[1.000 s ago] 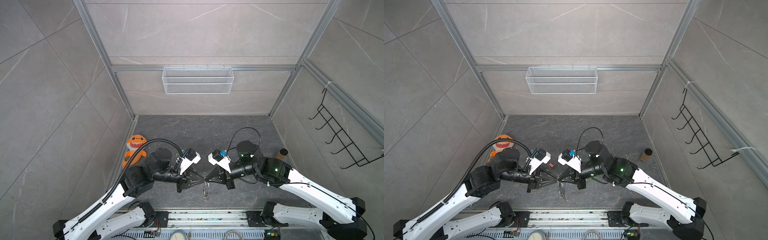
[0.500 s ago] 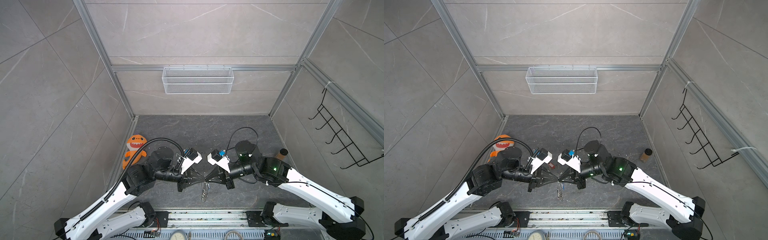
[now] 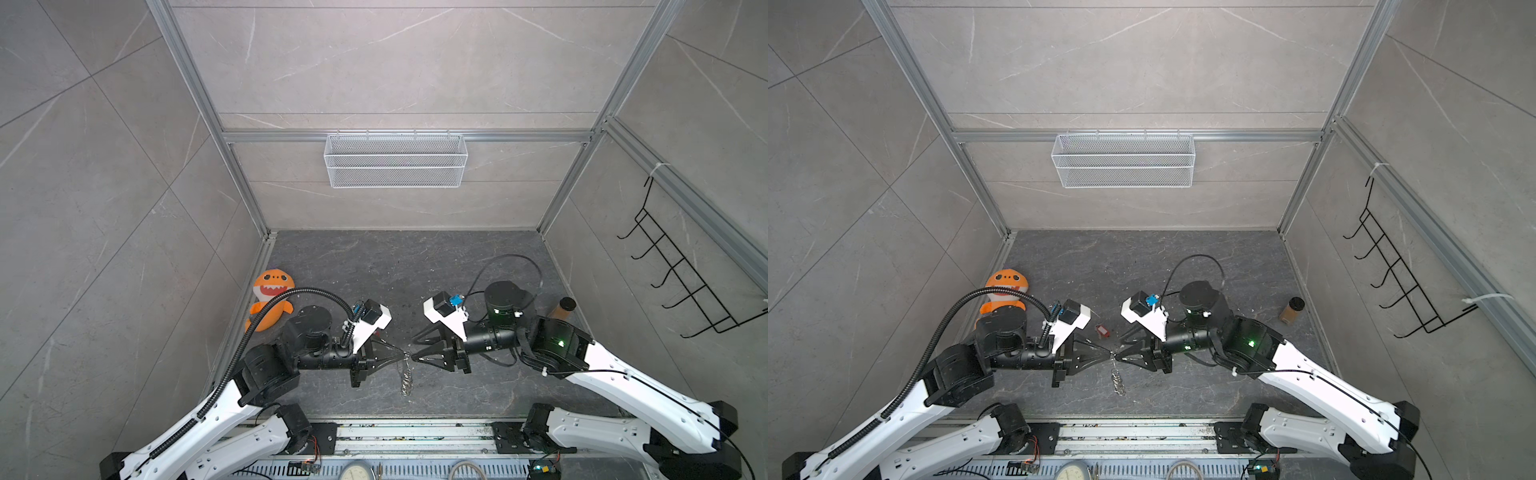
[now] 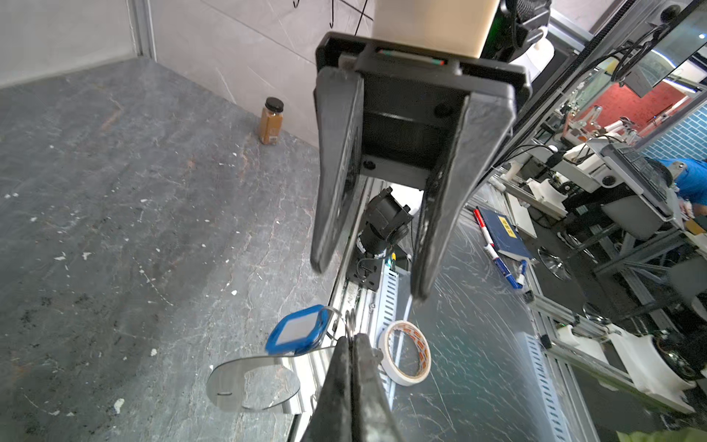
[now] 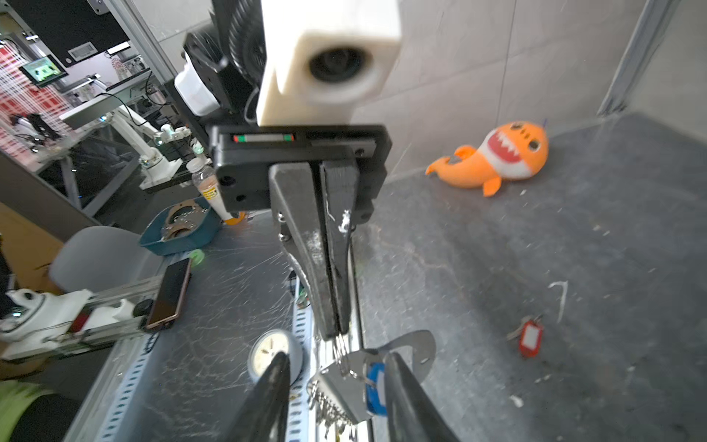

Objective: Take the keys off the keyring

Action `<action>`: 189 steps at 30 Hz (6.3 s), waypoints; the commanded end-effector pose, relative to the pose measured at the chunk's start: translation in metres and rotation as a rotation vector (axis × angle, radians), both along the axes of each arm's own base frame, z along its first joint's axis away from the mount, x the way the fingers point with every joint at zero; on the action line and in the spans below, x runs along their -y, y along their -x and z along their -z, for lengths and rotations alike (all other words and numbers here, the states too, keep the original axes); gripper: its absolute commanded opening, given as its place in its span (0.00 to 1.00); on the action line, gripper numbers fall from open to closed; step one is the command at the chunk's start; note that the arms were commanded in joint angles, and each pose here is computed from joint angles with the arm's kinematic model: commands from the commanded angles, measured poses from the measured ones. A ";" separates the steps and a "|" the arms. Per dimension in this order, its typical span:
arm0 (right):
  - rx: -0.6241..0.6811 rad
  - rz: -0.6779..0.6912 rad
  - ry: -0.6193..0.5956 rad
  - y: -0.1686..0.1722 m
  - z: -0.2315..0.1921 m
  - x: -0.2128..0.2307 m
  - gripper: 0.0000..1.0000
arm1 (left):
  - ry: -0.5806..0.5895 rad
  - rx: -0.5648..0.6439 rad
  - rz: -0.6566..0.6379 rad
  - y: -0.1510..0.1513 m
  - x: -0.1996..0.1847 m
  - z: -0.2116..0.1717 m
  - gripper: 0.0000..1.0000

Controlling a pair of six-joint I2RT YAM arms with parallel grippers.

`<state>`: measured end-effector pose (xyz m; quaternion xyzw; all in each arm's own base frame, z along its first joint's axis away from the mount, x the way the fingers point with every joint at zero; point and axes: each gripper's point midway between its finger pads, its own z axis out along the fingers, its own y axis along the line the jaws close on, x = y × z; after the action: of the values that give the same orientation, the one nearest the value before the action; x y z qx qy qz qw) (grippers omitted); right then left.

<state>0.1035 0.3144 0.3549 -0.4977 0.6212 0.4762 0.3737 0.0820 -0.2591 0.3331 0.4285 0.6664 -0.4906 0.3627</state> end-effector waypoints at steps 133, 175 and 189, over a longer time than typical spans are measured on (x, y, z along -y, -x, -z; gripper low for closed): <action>0.026 0.043 -0.118 -0.003 -0.007 -0.019 0.00 | 0.307 0.120 -0.095 -0.011 -0.006 -0.048 0.00; -0.059 -0.111 0.205 0.008 0.024 -0.011 0.00 | -0.042 -0.094 0.118 0.008 0.019 -0.016 0.21; -0.065 -0.108 0.194 0.007 0.022 -0.013 0.00 | -0.051 -0.101 0.116 0.004 0.023 -0.015 0.09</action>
<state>0.0943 0.3202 0.3152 -0.5447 0.6688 0.4378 0.2538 0.0776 -0.2767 0.3245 0.4467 0.6944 -0.4959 0.2691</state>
